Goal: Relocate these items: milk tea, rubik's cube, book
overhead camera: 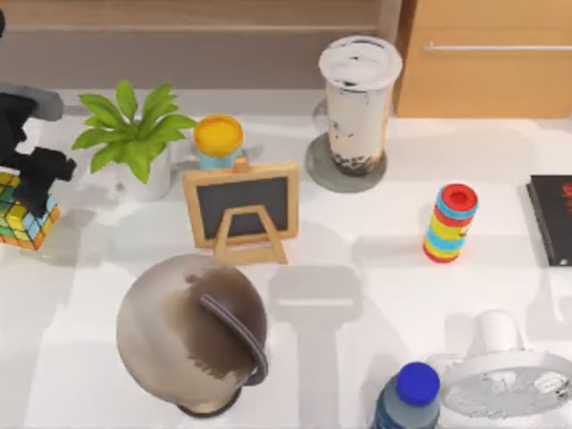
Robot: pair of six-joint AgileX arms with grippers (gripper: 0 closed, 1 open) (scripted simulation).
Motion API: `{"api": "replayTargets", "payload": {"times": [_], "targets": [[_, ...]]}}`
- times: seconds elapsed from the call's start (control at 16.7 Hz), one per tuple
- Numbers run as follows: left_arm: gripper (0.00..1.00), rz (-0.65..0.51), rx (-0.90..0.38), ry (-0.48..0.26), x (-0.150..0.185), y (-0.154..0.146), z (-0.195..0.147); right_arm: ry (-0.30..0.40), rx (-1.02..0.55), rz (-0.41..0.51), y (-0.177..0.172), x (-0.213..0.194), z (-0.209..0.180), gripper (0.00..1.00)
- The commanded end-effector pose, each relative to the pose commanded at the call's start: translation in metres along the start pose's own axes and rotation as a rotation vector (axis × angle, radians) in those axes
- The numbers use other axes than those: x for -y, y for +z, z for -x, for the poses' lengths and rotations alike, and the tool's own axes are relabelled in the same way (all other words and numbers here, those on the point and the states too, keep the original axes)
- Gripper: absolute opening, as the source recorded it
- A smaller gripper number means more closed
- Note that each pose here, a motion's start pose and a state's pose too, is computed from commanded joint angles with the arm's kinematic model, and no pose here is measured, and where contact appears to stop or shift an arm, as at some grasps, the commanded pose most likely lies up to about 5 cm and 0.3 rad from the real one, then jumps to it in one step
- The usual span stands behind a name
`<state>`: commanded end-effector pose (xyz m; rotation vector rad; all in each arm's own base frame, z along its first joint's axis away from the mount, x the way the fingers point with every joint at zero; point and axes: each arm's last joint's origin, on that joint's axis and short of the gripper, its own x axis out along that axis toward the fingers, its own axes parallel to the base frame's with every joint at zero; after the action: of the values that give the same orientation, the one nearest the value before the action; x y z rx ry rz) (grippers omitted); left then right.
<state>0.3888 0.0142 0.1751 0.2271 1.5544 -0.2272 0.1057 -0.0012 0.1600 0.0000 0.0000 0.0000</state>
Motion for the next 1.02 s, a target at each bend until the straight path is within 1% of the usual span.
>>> {"api": "replayTargets", "payload": {"times": [0.12,0.24,0.36,0.54,0.84,0.9,1.02], "targets": [[0.00,-0.025,0.038,0.007,0.003,0.001,0.017,0.000,0.000,0.000,0.000,0.000,0.000,1.00],[0.00,-0.015,0.061,0.013,0.002,0.003,0.025,0.000,0.000,0.000,0.000,0.000,0.000,1.00],[0.00,0.026,0.049,0.010,-0.002,0.005,0.019,0.000,0.000,0.000,0.000,0.000,0.000,1.00],[0.00,0.081,0.002,0.000,-0.005,0.009,0.002,0.000,0.000,0.000,0.000,0.000,0.000,1.00],[0.00,0.081,0.000,0.002,-0.004,0.009,0.001,0.000,0.000,0.000,0.000,0.000,0.000,1.00],[0.00,0.087,0.013,0.016,-0.005,0.009,0.006,0.000,0.000,0.000,0.000,0.000,0.000,1.00],[0.00,0.107,0.086,0.082,-0.008,0.007,0.028,0.000,0.000,0.000,0.000,0.000,0.000,1.00]]}}
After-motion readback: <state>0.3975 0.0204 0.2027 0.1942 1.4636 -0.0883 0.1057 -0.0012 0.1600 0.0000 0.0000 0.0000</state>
